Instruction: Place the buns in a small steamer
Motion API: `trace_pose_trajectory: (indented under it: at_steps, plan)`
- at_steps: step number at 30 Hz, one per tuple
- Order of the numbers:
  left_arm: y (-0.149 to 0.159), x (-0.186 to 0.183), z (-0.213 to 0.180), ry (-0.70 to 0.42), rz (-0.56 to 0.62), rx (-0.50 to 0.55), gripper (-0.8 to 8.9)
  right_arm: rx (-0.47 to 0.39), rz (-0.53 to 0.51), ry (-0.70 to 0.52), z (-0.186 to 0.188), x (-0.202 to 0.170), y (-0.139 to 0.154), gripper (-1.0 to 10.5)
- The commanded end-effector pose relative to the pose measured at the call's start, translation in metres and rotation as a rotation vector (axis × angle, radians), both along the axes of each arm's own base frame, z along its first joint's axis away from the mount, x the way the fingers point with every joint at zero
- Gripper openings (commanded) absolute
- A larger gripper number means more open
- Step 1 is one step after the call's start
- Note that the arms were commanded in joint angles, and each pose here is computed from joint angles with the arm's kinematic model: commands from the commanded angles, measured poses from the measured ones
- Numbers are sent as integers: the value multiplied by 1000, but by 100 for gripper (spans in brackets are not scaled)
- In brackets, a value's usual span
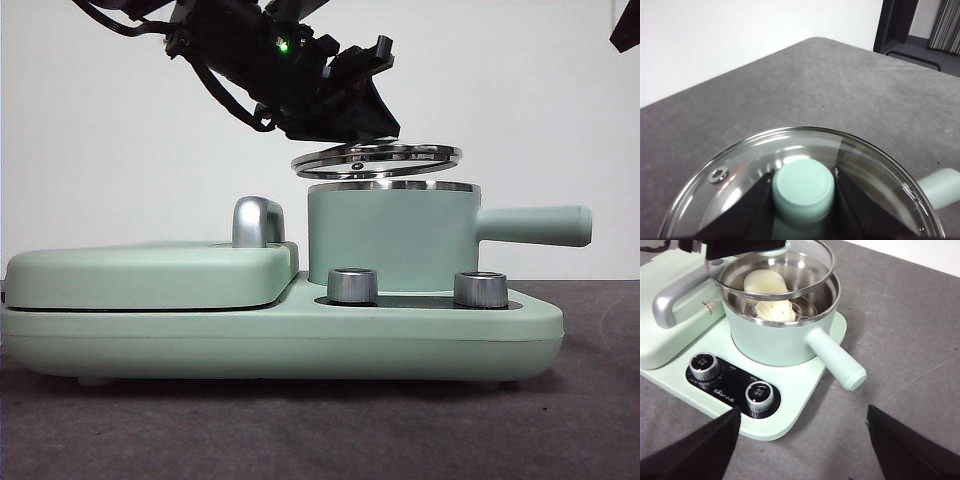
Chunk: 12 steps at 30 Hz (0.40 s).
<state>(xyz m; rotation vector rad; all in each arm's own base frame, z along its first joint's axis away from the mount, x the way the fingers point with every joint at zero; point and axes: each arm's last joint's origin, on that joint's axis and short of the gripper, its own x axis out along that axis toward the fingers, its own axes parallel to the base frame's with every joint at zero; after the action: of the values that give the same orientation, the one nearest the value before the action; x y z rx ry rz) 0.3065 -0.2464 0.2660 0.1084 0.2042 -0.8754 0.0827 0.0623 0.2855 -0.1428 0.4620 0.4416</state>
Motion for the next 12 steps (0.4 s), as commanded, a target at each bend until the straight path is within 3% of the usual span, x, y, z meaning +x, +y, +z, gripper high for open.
trace_pose_trajectory:
  at_steps: [1, 12]
  plan:
    - [-8, 2, 10, -55, -16, -35, 11, 18, -5, -2, 2, 0, 1, 399]
    - [-14, 2, 1, -37, -27, -21, 11, 17, -6, -1, 2, 0, 1, 399]
